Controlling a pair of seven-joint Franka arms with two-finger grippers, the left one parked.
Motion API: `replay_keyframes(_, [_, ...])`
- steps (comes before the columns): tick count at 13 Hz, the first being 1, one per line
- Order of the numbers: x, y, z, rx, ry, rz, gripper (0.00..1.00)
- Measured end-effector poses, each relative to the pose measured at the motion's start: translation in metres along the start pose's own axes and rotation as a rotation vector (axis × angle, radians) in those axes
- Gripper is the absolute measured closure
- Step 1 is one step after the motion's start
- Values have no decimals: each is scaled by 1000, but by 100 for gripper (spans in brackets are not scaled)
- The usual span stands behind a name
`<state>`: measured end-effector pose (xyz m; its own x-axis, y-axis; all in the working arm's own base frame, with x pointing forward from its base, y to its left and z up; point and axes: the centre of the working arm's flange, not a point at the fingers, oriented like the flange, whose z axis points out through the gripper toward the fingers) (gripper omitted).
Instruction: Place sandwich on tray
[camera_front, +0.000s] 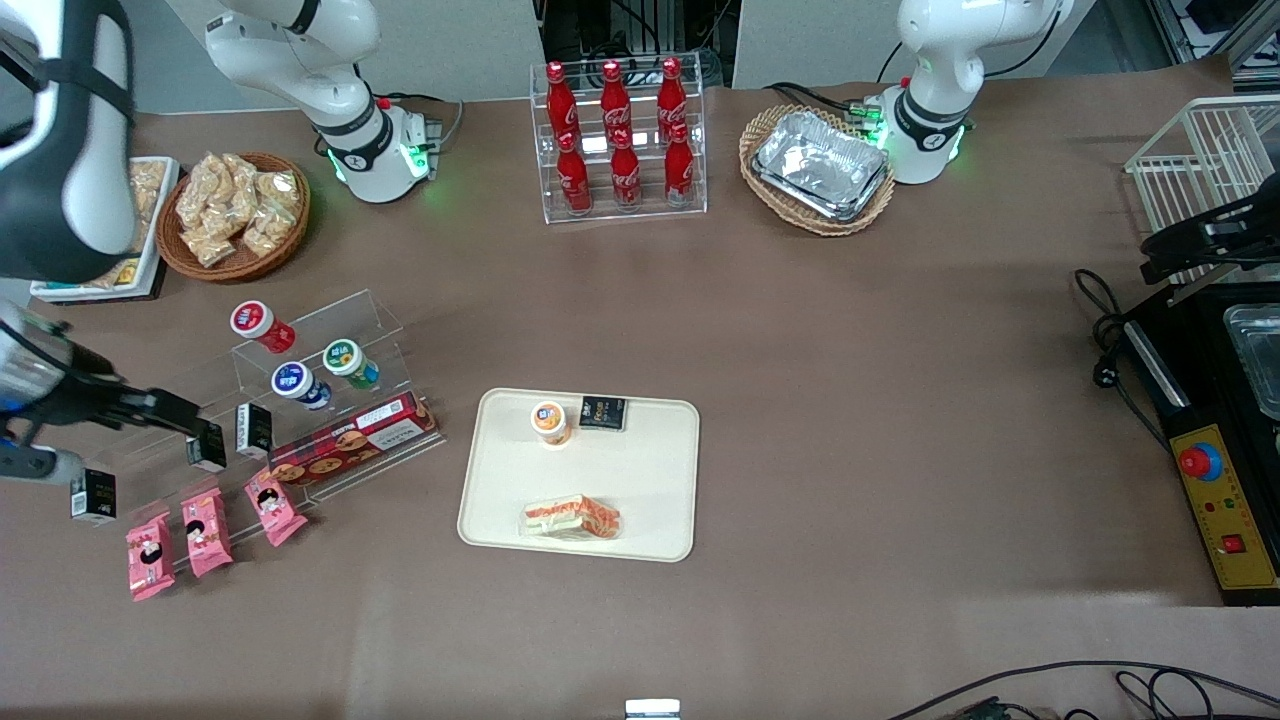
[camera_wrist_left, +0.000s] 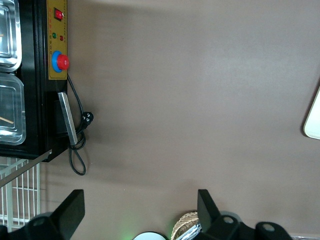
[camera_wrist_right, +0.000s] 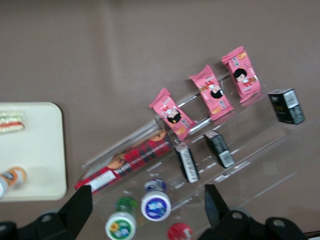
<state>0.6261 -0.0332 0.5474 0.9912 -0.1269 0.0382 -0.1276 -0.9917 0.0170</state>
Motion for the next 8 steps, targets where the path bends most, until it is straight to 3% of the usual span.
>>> replay_keyframes(3, [-9,50,-14,10,-15,-89,0])
replay_keyframes(8, [-37,89,-42,38,-17,-86,0])
